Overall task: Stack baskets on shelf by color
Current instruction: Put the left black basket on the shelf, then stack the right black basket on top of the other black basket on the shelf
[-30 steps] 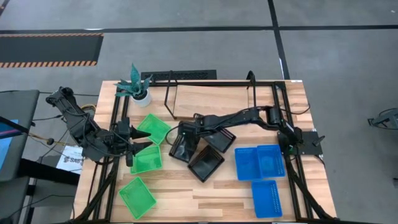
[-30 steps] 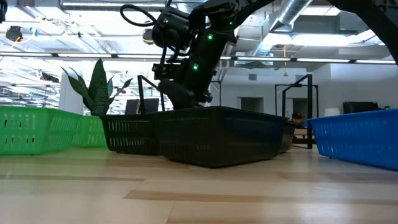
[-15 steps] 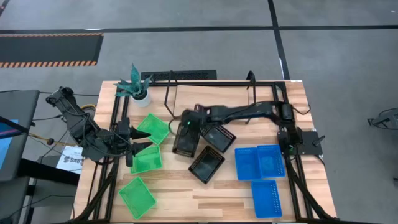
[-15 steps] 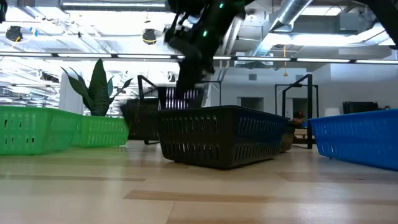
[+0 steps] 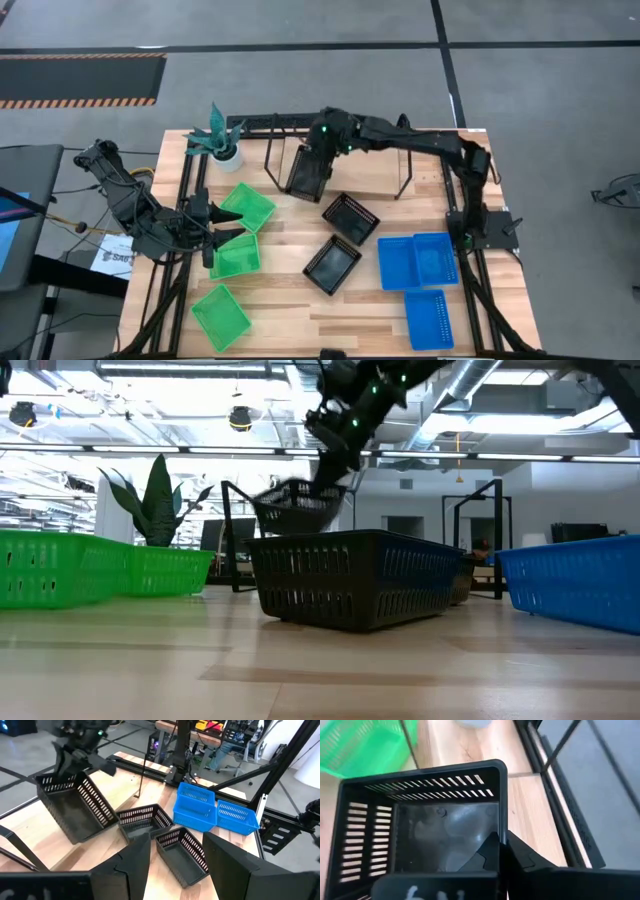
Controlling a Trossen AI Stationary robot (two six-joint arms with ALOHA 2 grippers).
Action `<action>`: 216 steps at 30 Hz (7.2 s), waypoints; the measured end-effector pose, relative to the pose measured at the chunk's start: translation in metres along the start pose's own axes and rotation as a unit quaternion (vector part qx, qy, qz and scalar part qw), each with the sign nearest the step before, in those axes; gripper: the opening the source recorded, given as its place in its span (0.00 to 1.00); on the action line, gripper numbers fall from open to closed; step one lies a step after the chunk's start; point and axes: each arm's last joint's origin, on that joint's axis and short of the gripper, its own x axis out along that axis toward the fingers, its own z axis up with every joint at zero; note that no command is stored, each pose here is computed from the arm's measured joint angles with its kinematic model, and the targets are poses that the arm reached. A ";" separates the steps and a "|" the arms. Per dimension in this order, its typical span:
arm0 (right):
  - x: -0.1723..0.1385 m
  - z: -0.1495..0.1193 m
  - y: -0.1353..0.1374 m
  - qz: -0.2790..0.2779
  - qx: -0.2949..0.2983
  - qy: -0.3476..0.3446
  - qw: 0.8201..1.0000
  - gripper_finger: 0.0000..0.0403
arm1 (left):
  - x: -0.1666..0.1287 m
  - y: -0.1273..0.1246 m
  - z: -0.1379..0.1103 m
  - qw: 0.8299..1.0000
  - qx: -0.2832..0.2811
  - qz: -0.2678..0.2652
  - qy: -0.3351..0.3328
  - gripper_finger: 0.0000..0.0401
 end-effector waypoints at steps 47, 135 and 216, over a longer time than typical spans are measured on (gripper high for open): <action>0.019 -0.004 -0.042 -0.115 0.000 0.029 0.993 0.60 | 0.000 0.002 -0.003 1.000 0.002 0.008 0.011 0.42; -0.001 -0.027 0.010 -0.129 0.053 0.212 0.967 0.55 | 0.000 0.003 -0.007 0.999 -0.013 -0.002 0.032 0.42; -0.085 -0.022 0.177 -0.053 -0.188 0.051 0.979 0.01 | 0.000 0.003 -0.007 0.999 -0.030 -0.001 0.037 0.42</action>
